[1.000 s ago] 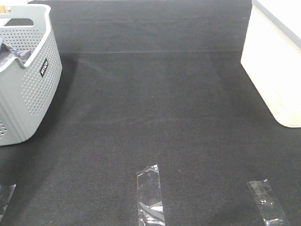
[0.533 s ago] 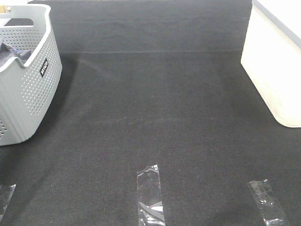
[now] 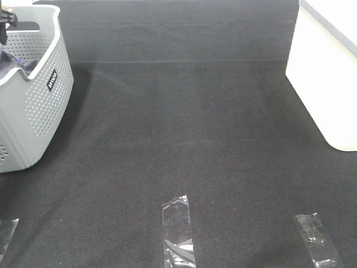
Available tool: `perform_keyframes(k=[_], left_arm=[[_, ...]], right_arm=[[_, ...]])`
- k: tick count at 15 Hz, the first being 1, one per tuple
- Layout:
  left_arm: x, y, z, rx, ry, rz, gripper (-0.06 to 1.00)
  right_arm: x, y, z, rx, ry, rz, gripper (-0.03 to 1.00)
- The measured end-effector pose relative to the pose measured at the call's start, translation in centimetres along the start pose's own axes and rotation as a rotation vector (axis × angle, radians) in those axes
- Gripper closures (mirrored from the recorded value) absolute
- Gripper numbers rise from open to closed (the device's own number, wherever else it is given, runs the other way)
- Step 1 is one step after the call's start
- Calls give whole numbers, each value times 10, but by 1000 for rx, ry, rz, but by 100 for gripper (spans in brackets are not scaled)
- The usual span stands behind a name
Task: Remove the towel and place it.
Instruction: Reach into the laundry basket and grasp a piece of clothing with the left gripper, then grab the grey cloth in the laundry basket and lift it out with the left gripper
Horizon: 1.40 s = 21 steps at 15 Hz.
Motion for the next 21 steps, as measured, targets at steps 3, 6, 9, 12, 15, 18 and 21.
perform_keyframes(k=[3,6,9,12,15,18,21], left_arm=[[23,5,-2,10,2,-8,27],[33,3,-4,15,11,-43,29],[38,2,-5,31,19,-69,33],[44,4,-6,35,21,-71,33],[55,10,-7,41,17,-50,33],[63,15,-7,44,16,-37,34],[63,15,-7,49,13,-38,44]], right_arm=[[0,0,0,0,0,0,24],[0,0,0,0,0,0,24],[0,0,0,0,0,0,24],[0,0,0,0,0,0,24],[0,0,0,0,0,0,24],[0,0,0,0,0,0,24],[0,0,0,0,0,0,24]])
Point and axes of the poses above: a point on each arm's last joint axis where the gripper is mounted, x pointing out along that axis toward the gripper, z along the wrist's bending axis when the last joint is at zero, y = z × x, the point moved 4 cm from there along x, pointing out along that axis toward the gripper, and after that the axes turned 12 degrees about -x, right-handed, at the moved point
